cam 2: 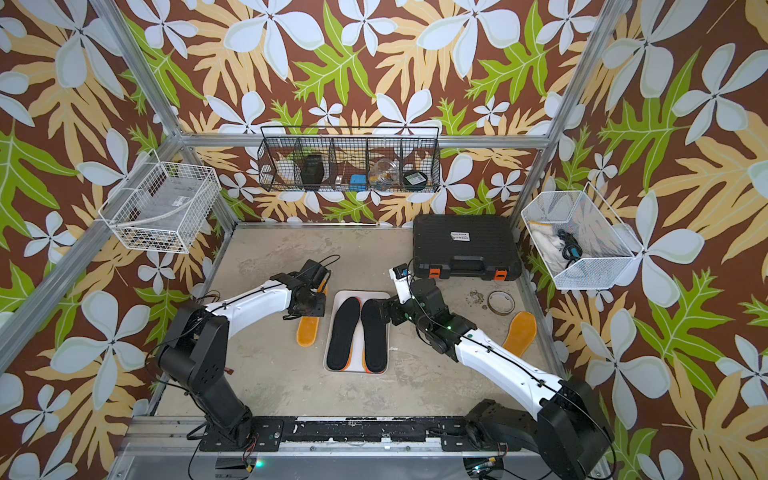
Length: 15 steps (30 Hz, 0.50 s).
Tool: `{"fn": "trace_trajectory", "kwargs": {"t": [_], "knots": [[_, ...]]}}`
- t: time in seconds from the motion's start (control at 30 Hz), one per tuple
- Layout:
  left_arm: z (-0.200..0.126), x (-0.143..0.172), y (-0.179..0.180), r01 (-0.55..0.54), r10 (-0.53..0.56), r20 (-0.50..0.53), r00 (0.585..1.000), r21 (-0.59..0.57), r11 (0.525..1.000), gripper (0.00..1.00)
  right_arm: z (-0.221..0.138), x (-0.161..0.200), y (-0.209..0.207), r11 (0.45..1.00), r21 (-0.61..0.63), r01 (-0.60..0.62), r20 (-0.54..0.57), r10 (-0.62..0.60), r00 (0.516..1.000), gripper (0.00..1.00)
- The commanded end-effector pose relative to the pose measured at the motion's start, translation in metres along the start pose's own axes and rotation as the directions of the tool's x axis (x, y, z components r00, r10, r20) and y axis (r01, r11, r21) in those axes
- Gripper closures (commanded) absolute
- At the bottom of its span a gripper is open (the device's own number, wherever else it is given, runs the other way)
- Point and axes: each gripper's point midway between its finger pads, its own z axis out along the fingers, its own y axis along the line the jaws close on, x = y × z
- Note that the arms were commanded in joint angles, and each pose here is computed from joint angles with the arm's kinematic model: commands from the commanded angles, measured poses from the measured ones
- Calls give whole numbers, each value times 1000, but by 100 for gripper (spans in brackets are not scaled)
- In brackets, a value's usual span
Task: Put the insoles into the storage box
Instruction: Pick up the insole from the center of the board.
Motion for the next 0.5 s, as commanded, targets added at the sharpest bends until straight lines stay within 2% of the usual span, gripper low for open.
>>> {"fn": "trace_trajectory", "kwargs": {"t": [0.0, 0.23, 0.47], "knots": [[-15, -2, 8, 12, -12, 9, 1000, -25, 1000, 42, 0, -6, 2, 1000, -7, -5, 15, 5, 1000, 8], [-60, -4, 6, 57, -59, 69, 996, 33, 998, 42, 2, -5, 1, 1000, 0, -4, 12, 4, 1000, 8], [-94, 5, -29, 57, -74, 119, 990, 138, 989, 42, 1, -6, 6, 1000, 12, 26, 13, -26, 1000, 8]]}}
